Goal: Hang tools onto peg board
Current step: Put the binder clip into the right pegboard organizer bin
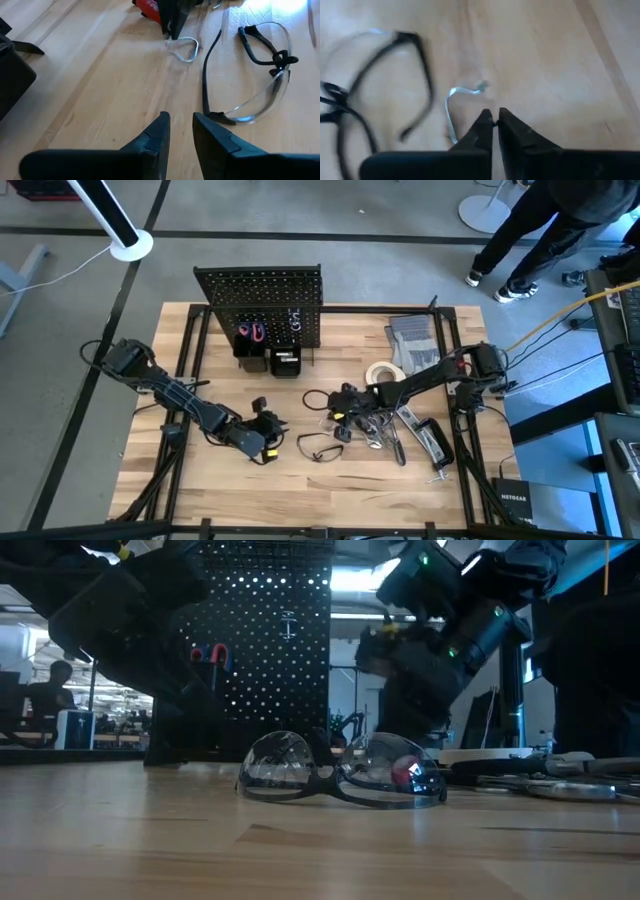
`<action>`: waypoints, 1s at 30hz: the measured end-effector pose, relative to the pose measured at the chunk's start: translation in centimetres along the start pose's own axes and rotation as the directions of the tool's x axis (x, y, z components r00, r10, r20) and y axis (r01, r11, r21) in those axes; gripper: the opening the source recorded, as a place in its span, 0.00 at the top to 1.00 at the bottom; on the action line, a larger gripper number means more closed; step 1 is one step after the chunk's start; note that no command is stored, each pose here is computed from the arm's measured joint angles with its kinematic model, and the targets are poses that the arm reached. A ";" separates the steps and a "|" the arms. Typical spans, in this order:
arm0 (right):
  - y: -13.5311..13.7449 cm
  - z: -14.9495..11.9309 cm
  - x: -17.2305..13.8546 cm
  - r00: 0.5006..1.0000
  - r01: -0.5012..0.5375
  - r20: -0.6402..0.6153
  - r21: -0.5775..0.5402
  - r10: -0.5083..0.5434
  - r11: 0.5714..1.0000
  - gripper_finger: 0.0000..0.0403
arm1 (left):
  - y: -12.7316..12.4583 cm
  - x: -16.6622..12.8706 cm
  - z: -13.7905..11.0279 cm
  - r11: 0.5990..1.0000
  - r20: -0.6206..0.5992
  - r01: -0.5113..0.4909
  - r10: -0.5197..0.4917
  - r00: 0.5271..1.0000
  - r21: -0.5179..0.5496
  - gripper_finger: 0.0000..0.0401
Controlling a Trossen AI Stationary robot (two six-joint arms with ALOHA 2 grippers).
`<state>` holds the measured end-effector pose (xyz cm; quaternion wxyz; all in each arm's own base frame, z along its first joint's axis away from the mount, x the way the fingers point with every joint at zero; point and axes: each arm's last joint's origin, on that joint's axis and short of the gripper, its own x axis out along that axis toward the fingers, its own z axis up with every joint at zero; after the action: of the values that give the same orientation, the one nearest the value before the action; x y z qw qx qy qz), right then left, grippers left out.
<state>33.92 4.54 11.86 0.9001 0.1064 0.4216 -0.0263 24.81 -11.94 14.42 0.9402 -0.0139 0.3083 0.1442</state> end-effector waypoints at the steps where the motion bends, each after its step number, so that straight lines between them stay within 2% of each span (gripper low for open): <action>1: 0.0 0.1 0.0 1.000 -0.001 0.008 -0.008 0.001 1.000 0.97 | 0.0 0.0 0.0 1.000 0.001 0.000 0.000 1.000 -0.001 0.82; 4: 0.0 0.0 0.2 1.000 0.010 -0.023 -0.022 -0.011 1.000 0.95 | 0.1 -0.2 0.3 1.000 0.010 0.005 -0.005 1.000 -0.008 0.82; 11: 0.9 3.1 -0.4 0.998 0.004 0.058 -0.122 0.003 0.993 0.99 | 0.0 -1.8 1.1 0.999 0.052 0.036 -0.036 0.998 0.001 0.82; 17: -0.2 6.3 -1.0 0.981 0.092 0.181 -0.140 -0.066 0.986 0.99 | 0.2 -3.0 1.0 0.999 0.076 -0.040 0.039 0.996 0.009 0.82; 21: -1.9 8.1 -1.2 0.930 0.184 0.337 -0.075 -0.149 0.980 0.99 | 0.1 -3.2 0.9 0.999 0.080 -0.039 0.038 0.996 0.006 0.82; 26: -4.3 10.0 -0.6 0.825 0.224 0.530 0.018 -0.199 0.975 0.99 | 0.1 -3.2 0.9 0.999 0.080 -0.039 0.038 0.996 0.006 0.82; 30: -6.3 10.4 0.5 0.752 0.257 0.605 0.096 -0.261 0.962 0.99 | 0.1 -3.2 0.9 0.999 0.080 -0.043 0.042 0.996 0.007 0.82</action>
<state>41.24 -3.84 16.88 0.9750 0.0360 0.1179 -0.1850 22.81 -12.58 17.05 0.9485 0.0025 0.2714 0.1632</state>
